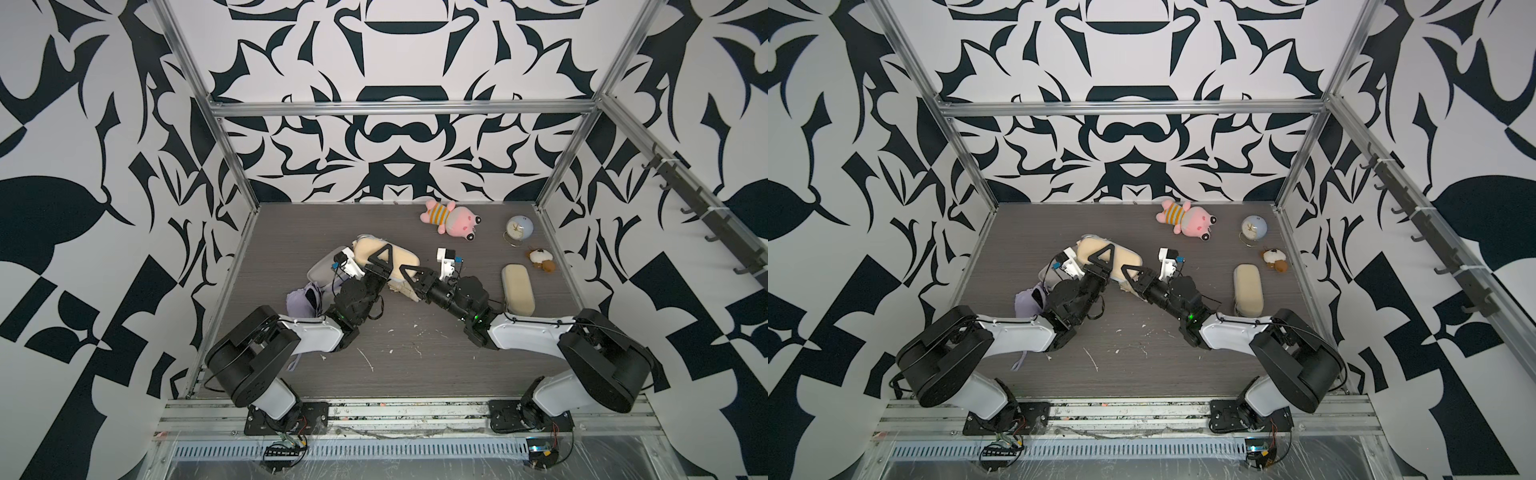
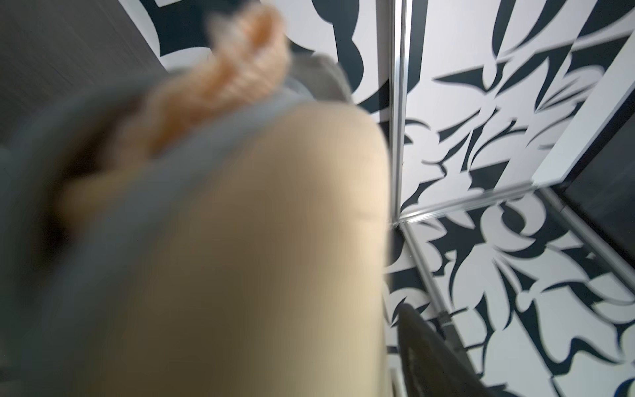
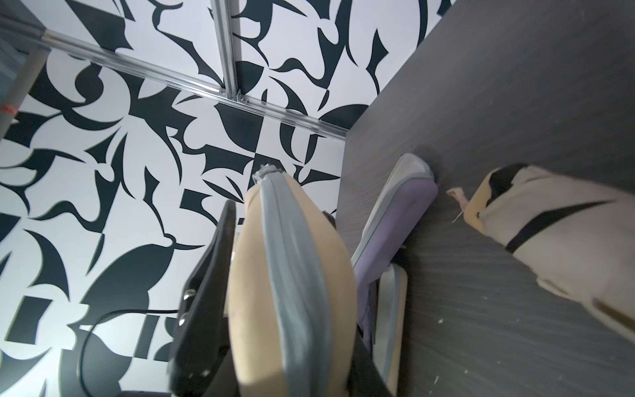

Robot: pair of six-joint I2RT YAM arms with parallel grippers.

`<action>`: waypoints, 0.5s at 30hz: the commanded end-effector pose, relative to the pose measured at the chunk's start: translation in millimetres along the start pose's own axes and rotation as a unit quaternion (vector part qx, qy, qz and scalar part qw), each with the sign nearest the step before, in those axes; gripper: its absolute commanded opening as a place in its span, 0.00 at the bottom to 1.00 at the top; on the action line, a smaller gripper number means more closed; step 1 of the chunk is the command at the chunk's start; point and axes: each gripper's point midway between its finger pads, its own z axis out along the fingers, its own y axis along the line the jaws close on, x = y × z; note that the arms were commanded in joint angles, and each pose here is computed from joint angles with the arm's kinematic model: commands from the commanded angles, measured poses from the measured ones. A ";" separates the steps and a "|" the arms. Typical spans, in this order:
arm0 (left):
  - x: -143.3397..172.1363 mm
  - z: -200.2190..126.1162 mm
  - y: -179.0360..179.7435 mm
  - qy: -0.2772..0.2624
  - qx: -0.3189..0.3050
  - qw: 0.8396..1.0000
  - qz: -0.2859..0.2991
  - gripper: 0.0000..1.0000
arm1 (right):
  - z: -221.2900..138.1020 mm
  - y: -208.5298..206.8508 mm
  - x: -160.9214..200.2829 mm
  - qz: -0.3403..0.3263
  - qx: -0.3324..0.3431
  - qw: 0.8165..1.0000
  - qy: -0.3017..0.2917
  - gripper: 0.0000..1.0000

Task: Put umbrellas into zippered umbrella sleeves
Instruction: Adjust the umbrella sleeve.

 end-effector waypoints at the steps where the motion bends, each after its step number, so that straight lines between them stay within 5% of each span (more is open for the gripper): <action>1: -1.5 -12.7 -8.5 0.082 -0.004 0.996 0.037 0.77 | -15.1 34.9 -23.8 -0.007 -0.059 0.998 -0.011 0.12; 5: -26.1 -35.2 10.1 0.172 -0.049 0.981 0.077 0.84 | -31.4 33.7 -28.0 -0.022 -0.035 0.998 0.054 0.03; 9: -28.0 -55.9 22.9 0.259 -0.061 0.962 0.054 0.88 | -44.0 44.4 -27.5 -0.041 -0.024 0.993 0.106 0.00; 15: -16.7 -69.9 18.6 0.322 -0.058 0.943 0.061 0.91 | -46.8 49.0 -19.2 -0.037 -0.023 0.987 0.152 0.00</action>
